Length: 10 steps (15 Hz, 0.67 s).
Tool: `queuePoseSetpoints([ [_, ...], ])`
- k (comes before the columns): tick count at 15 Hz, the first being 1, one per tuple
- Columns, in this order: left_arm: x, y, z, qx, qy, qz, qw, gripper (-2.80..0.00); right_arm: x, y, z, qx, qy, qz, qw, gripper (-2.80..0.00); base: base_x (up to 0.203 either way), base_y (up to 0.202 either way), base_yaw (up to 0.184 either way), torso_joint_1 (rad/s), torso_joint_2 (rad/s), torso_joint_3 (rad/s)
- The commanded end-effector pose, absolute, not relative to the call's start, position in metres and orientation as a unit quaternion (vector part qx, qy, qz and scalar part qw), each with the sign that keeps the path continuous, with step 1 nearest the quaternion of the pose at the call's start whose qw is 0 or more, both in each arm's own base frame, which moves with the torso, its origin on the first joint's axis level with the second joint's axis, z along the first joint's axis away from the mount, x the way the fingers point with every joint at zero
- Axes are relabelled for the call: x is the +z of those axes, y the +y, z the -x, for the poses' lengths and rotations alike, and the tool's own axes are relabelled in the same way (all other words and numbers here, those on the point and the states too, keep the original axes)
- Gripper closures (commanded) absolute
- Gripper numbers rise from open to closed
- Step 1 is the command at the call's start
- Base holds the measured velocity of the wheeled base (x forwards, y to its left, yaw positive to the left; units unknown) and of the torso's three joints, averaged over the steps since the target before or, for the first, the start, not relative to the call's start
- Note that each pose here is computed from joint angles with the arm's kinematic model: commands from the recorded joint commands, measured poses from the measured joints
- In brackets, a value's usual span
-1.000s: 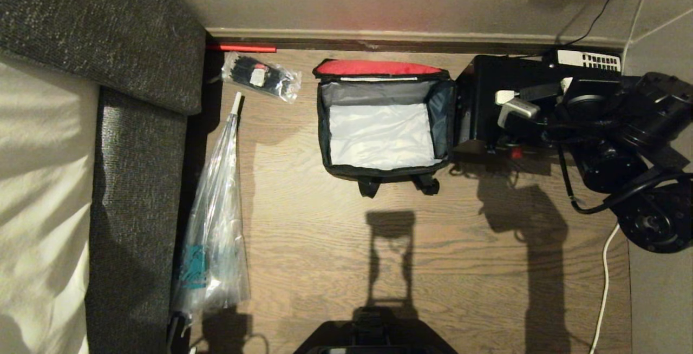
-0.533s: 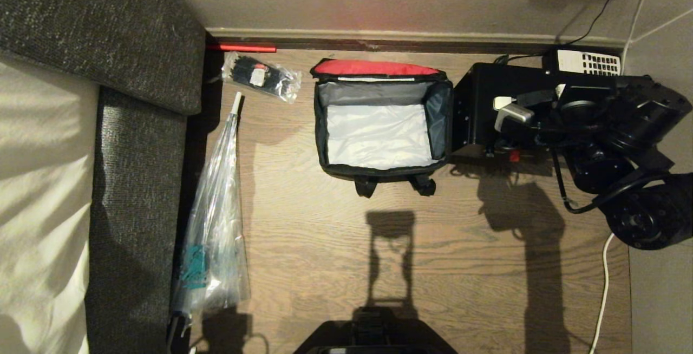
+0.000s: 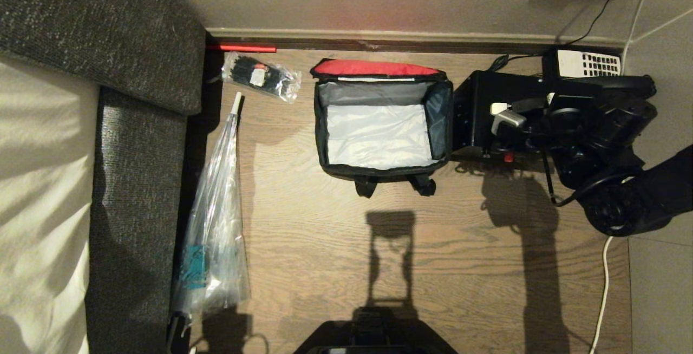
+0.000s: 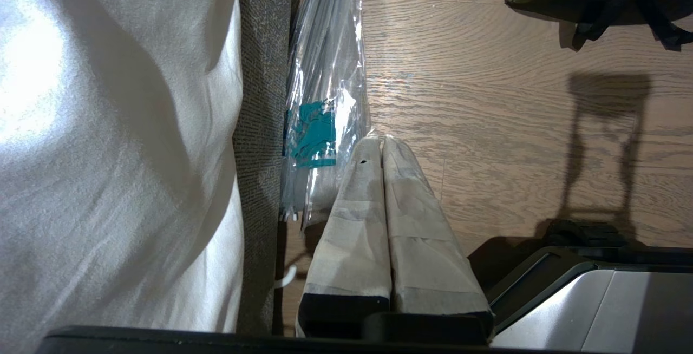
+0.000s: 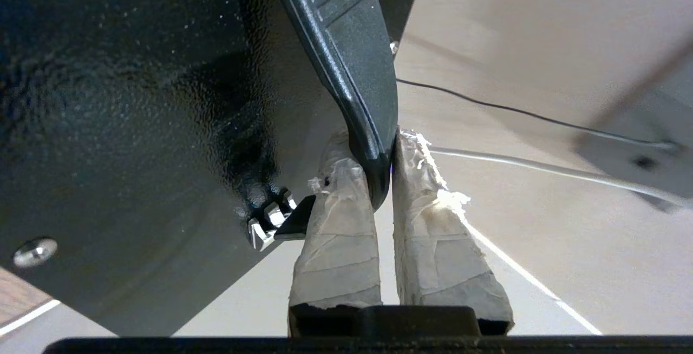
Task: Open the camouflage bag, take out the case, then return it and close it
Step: Release the handle
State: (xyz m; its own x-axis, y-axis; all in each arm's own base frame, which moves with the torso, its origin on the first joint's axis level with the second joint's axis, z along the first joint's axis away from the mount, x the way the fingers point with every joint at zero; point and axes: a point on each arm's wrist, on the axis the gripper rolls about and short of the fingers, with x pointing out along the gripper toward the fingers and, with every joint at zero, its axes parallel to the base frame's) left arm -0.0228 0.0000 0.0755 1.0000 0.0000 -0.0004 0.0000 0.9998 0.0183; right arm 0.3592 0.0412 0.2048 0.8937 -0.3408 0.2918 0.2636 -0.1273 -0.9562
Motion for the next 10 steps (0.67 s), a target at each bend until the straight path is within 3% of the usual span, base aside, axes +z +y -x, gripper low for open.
queuePoseSetpoints([
  [1,0.075,0.0,0.023,0.0,0.0,-0.009,1.0,0.0,0.19,0.04,-0.372,-0.222,0.038,0.72,0.656,0.0,0.0,0.0,0.0,0.0,0.0,0.0],
  [5,0.075,0.0,0.023,0.0,0.0,-0.009,1.0,0.0,0.178,0.038,-0.388,-0.218,0.04,0.71,0.668,0.0,0.0,0.0,0.0,0.0,0.0,0.0],
  [6,0.075,0.0,0.023,0.0,0.0,-0.009,1.0,0.0,0.177,0.037,-0.391,-0.219,0.039,0.71,0.668,-2.8,0.0,0.0,0.0,0.0,0.0,0.0],
  [10,0.075,0.0,0.023,0.0,0.0,-0.009,1.0,0.0,0.164,0.033,-0.395,-0.207,0.054,0.716,0.665,-2.8,0.0,0.0,0.0,0.0,0.0,0.0],
])
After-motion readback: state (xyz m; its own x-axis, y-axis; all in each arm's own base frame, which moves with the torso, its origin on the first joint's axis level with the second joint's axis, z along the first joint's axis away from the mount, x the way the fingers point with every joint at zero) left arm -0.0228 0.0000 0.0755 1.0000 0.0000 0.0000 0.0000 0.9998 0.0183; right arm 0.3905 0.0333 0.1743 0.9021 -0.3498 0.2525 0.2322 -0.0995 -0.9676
